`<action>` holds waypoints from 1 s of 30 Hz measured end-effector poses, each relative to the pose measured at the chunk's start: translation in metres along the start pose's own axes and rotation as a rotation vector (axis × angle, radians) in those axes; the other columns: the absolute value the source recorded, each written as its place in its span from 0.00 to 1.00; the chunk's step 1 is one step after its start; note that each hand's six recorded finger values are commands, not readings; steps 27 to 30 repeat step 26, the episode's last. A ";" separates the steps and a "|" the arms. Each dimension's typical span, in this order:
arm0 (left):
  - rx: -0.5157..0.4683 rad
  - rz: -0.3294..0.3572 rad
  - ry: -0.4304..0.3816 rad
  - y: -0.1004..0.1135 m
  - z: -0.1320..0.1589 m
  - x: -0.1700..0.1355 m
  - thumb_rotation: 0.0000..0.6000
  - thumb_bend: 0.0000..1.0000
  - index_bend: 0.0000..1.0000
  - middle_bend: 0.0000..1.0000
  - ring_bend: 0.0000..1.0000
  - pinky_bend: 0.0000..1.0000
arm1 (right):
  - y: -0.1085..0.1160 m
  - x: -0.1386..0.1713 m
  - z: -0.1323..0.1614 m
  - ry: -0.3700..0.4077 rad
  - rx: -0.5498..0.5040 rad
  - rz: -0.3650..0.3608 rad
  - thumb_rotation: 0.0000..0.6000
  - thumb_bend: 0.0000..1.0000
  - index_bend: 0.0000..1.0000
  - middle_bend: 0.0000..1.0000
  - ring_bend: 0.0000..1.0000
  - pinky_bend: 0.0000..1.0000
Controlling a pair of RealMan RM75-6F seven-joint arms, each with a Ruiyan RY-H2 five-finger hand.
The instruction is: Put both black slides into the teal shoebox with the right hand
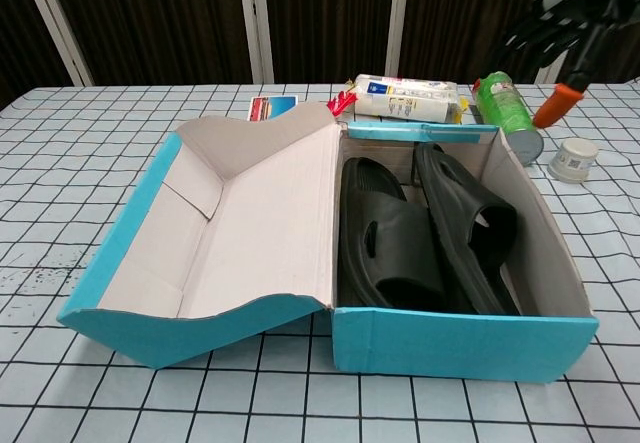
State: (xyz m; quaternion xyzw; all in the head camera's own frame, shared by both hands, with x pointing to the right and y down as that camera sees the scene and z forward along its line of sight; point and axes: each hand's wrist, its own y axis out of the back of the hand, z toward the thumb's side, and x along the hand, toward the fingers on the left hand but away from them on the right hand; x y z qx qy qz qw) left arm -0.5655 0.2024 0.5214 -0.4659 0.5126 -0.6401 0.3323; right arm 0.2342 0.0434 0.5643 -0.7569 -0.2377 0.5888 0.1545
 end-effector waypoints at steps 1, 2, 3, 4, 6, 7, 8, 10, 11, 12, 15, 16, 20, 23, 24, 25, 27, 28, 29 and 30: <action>-0.002 -0.001 -0.002 0.000 0.000 0.000 1.00 0.37 0.10 0.04 0.00 0.09 | 0.003 0.008 -0.007 -0.008 -0.017 -0.025 1.00 0.12 0.27 0.16 0.20 0.06; -0.005 -0.001 -0.004 0.000 0.001 0.000 1.00 0.37 0.10 0.04 0.00 0.09 | 0.004 0.014 -0.012 -0.014 -0.028 -0.043 1.00 0.13 0.27 0.17 0.21 0.07; -0.008 -0.001 -0.008 0.000 0.001 -0.001 1.00 0.37 0.10 0.04 0.00 0.09 | 0.004 0.022 -0.019 -0.025 -0.044 -0.070 1.00 0.15 0.27 0.17 0.21 0.07; -0.010 -0.001 -0.012 0.001 0.002 -0.001 1.00 0.37 0.10 0.04 0.00 0.09 | 0.003 0.029 -0.027 -0.037 -0.061 -0.093 1.00 0.16 0.27 0.18 0.22 0.07; -0.016 0.002 -0.019 0.002 0.003 -0.003 1.00 0.37 0.10 0.04 0.00 0.09 | 0.002 0.045 -0.042 -0.062 -0.102 -0.143 1.00 0.17 0.27 0.18 0.22 0.07; -0.019 0.003 -0.022 0.003 0.003 -0.003 1.00 0.37 0.10 0.04 0.00 0.09 | 0.000 0.055 -0.052 -0.077 -0.126 -0.178 1.00 0.17 0.27 0.18 0.22 0.07; -0.021 0.002 -0.024 0.003 0.003 -0.004 1.00 0.37 0.10 0.04 0.00 0.09 | -0.001 0.064 -0.060 -0.085 -0.140 -0.205 1.00 0.17 0.27 0.18 0.22 0.07; -0.025 0.003 -0.028 0.004 0.004 -0.005 1.00 0.37 0.10 0.04 0.00 0.09 | -0.007 0.081 -0.073 -0.093 -0.158 -0.253 1.00 0.17 0.27 0.18 0.22 0.07; -0.026 0.004 -0.030 0.004 0.004 -0.005 1.00 0.37 0.10 0.04 0.00 0.09 | -0.010 0.087 -0.076 -0.088 -0.158 -0.267 1.00 0.17 0.27 0.18 0.22 0.07; -0.028 0.004 -0.033 0.004 0.004 -0.006 1.00 0.37 0.10 0.04 0.00 0.09 | -0.013 0.093 -0.078 -0.079 -0.153 -0.279 1.00 0.17 0.27 0.18 0.22 0.07; -0.032 0.005 -0.041 0.005 0.005 -0.008 1.00 0.37 0.10 0.04 0.00 0.09 | -0.021 0.113 -0.086 -0.055 -0.121 -0.338 1.00 0.17 0.27 0.18 0.21 0.07; -0.033 0.005 -0.043 0.005 0.005 -0.008 1.00 0.37 0.10 0.04 0.00 0.09 | -0.024 0.121 -0.090 -0.047 -0.102 -0.373 1.00 0.17 0.27 0.18 0.21 0.07; -0.040 0.004 -0.053 0.006 0.006 -0.009 1.00 0.37 0.10 0.04 0.00 0.09 | -0.041 0.152 -0.107 -0.048 -0.024 -0.488 1.00 0.17 0.27 0.18 0.18 0.07; -0.046 0.005 -0.060 0.007 0.005 -0.010 1.00 0.37 0.10 0.04 0.00 0.09 | -0.065 0.172 -0.129 -0.109 0.060 -0.540 1.00 0.17 0.27 0.18 0.17 0.07; -0.049 0.005 -0.061 0.007 0.005 -0.011 1.00 0.37 0.10 0.04 0.00 0.09 | -0.072 0.175 -0.136 -0.133 0.087 -0.547 1.00 0.17 0.27 0.18 0.16 0.06; -0.051 0.005 -0.061 0.007 0.004 -0.011 1.00 0.37 0.10 0.04 0.00 0.09 | -0.082 0.179 -0.145 -0.164 0.119 -0.551 1.00 0.17 0.27 0.18 0.16 0.06; -0.055 0.005 -0.061 0.008 0.004 -0.012 1.00 0.37 0.10 0.04 0.00 0.09 | -0.090 0.182 -0.152 -0.191 0.146 -0.556 1.00 0.17 0.27 0.18 0.15 0.06; -0.055 0.005 -0.061 0.008 0.004 -0.012 1.00 0.37 0.10 0.04 0.00 0.09 | -0.090 0.182 -0.152 -0.191 0.146 -0.556 1.00 0.17 0.27 0.18 0.15 0.06; -0.055 0.005 -0.061 0.008 0.004 -0.012 1.00 0.37 0.10 0.04 0.00 0.09 | -0.090 0.182 -0.152 -0.191 0.146 -0.556 1.00 0.17 0.27 0.18 0.15 0.06; -0.055 0.005 -0.061 0.008 0.004 -0.012 1.00 0.37 0.10 0.04 0.00 0.09 | -0.090 0.182 -0.152 -0.191 0.146 -0.556 1.00 0.17 0.27 0.18 0.15 0.06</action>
